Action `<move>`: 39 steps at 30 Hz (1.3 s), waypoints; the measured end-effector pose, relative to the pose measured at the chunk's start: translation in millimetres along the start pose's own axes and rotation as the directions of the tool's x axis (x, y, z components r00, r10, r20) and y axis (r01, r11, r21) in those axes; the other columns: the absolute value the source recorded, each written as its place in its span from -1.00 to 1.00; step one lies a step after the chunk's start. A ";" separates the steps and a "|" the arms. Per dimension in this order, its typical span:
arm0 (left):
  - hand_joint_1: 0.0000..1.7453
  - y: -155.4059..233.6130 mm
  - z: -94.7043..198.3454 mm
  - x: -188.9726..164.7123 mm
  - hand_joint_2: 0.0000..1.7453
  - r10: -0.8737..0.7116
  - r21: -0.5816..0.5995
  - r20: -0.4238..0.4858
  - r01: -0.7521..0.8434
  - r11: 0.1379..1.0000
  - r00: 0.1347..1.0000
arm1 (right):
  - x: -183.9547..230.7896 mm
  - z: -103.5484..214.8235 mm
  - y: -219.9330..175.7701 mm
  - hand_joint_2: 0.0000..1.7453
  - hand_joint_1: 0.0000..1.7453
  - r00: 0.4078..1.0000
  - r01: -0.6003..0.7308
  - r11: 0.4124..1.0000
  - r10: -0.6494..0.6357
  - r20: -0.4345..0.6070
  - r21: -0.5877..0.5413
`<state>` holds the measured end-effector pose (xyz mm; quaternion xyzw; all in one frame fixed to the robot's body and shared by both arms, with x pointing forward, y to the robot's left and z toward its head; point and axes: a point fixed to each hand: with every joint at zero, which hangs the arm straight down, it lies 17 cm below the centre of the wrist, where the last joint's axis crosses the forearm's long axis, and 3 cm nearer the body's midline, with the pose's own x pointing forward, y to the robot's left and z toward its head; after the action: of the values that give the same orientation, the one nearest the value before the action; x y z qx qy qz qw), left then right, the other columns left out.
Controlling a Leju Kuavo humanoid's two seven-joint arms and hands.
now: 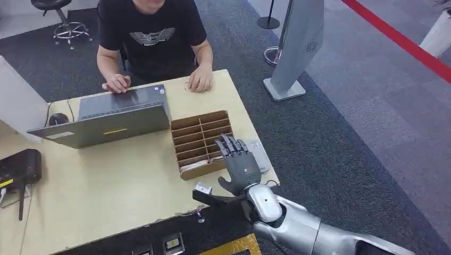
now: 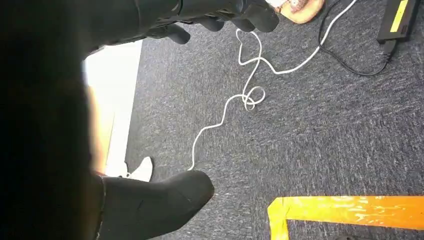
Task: Pass the card to the sensor for recognition and then transmit it.
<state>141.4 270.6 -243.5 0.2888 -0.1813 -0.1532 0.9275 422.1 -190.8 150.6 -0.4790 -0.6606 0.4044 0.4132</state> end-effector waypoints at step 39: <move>-1.00 -0.1 0.0 -0.7 1.00 0.005 0.000 -0.004 -0.005 1.000 1.000 | -22.9 -1.0 10.2 1.00 -0.80 0.999 -0.028 1.000 0.028 -0.047 0.010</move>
<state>140.8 270.8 -243.7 0.2885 -0.1801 -0.1505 0.9283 430.7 -210.7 137.8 -0.4956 -0.6421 0.4016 0.4252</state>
